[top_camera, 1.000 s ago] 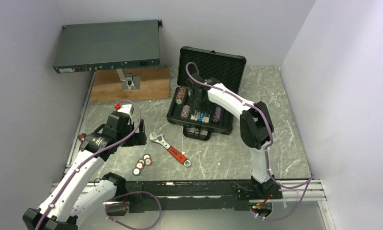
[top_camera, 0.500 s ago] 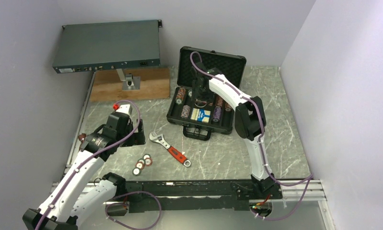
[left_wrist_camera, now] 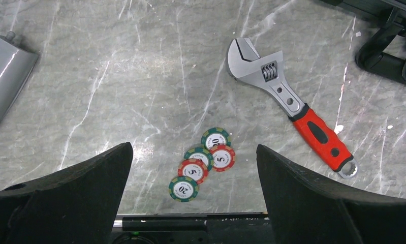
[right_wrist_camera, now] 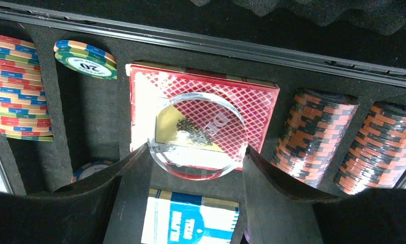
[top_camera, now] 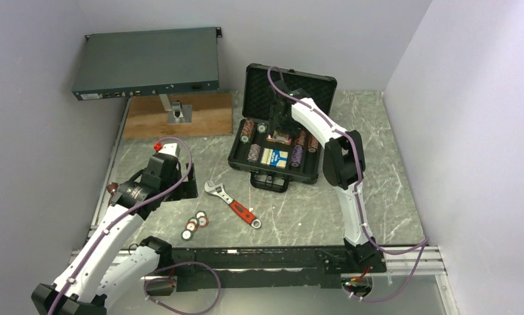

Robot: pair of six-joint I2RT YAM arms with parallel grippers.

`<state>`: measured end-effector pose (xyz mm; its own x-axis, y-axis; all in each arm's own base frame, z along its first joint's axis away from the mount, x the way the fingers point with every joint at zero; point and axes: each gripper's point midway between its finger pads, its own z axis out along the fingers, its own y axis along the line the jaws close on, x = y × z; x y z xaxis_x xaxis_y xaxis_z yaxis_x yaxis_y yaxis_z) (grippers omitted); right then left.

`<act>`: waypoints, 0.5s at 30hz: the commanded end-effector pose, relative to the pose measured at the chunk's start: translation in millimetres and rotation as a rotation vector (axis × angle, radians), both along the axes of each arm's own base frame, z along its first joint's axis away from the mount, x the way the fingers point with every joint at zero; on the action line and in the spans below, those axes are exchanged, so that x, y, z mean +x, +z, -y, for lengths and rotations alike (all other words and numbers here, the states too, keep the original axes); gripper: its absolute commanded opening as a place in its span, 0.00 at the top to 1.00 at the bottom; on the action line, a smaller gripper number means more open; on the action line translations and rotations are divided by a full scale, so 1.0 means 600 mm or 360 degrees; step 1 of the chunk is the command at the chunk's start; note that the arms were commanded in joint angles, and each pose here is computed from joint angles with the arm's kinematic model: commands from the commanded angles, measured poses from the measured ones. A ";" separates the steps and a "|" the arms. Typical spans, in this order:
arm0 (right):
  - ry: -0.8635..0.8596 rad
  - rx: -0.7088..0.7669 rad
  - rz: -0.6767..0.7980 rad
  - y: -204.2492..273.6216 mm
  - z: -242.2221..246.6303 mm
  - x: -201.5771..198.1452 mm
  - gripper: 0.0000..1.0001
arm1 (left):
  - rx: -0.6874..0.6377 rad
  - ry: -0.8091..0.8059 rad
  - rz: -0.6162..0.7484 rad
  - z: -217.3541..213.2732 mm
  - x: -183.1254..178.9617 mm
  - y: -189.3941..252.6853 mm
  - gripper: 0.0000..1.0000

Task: Pack up texas hold em set

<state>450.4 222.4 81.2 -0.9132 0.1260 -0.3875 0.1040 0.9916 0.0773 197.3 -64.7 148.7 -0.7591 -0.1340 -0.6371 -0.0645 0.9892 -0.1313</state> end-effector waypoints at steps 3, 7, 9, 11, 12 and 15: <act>0.0009 -0.0017 0.0060 0.010 0.008 0.021 0.68 | -0.0008 0.0037 0.0050 -0.001 0.010 0.023 0.01; 0.0019 -0.0006 0.0071 0.015 0.006 0.022 0.48 | -0.0009 0.0032 0.0046 0.000 0.010 0.022 0.01; 0.0026 0.0000 0.0082 0.021 0.005 0.024 0.40 | -0.0007 0.0032 0.0041 0.000 0.010 0.021 0.01; 0.0030 0.0014 0.0103 0.030 0.004 0.025 0.32 | -0.0009 0.0030 0.0044 0.000 0.010 0.021 0.01; 0.0033 0.0021 0.0117 0.035 0.003 0.026 0.29 | -0.0011 0.0027 0.0045 0.001 0.010 0.022 0.01; 0.0039 0.0057 0.0166 0.058 -0.002 0.029 0.19 | -0.0015 0.0019 0.0043 0.003 0.011 0.021 0.01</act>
<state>452.9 221.4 81.7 -0.9120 0.1077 -0.3958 0.0850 0.9936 0.0746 198.0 -63.7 147.6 -0.7633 -0.1334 -0.6321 -0.0712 0.9899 -0.1230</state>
